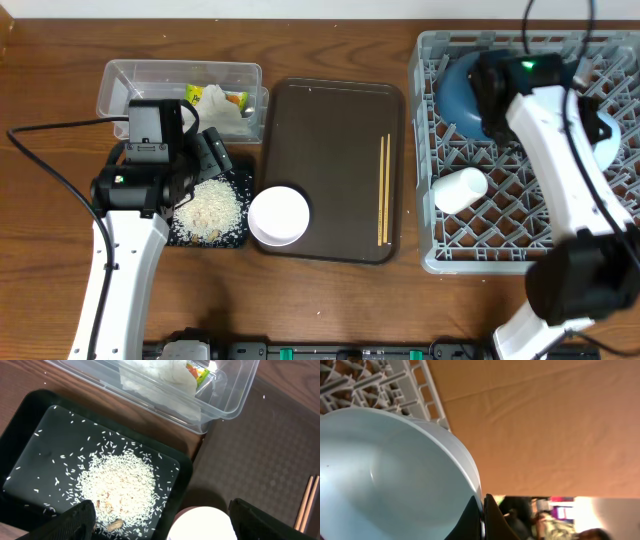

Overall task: Sort waste into correct bins and load items into the dishwasher rack
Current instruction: 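Lift the light-blue bowl with right gripper and place it in the rack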

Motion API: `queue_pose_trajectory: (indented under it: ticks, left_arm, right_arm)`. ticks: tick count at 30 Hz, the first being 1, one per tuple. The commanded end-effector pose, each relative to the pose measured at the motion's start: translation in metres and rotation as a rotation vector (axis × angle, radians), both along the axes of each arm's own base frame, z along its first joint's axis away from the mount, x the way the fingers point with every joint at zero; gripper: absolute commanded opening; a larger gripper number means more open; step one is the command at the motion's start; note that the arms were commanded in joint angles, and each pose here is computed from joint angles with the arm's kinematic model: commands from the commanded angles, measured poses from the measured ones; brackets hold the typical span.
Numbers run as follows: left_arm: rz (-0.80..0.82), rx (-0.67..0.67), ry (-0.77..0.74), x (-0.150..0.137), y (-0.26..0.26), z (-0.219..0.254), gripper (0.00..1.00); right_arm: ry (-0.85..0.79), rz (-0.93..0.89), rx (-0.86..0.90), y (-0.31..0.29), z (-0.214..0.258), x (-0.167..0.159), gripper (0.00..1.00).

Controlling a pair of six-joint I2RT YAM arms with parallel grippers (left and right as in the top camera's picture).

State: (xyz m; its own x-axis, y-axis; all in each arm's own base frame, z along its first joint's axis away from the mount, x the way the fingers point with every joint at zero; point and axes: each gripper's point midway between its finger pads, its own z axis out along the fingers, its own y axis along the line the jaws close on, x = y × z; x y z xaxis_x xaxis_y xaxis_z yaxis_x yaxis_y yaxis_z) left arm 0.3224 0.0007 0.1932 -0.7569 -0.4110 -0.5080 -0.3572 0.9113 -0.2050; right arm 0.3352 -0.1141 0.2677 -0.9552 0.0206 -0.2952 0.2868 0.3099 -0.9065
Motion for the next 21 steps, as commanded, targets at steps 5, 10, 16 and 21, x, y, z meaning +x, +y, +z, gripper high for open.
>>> queue_pose_trajectory:
  ticks: [5,10,16,21]
  left_arm:
    - [0.011,0.001,-0.005,0.002,0.002,0.002,0.88]
    - [0.011,0.001,-0.005,0.002,0.002,0.002,0.88]
    - [0.011,0.001,-0.005,0.002,0.002,0.002,0.88]
    - [0.011,0.001,-0.005,0.002,0.002,0.002,0.88]
  right_arm:
    - [0.108,0.011,-0.164,-0.014,-0.015,0.021,0.01]
    - [0.146,-0.027,-0.101,-0.018,-0.039,0.020,0.01]
    - [0.172,-0.033,-0.090,-0.018,-0.047,0.021,0.01]
    - [0.202,-0.040,-0.037,-0.018,-0.057,0.019,0.01]
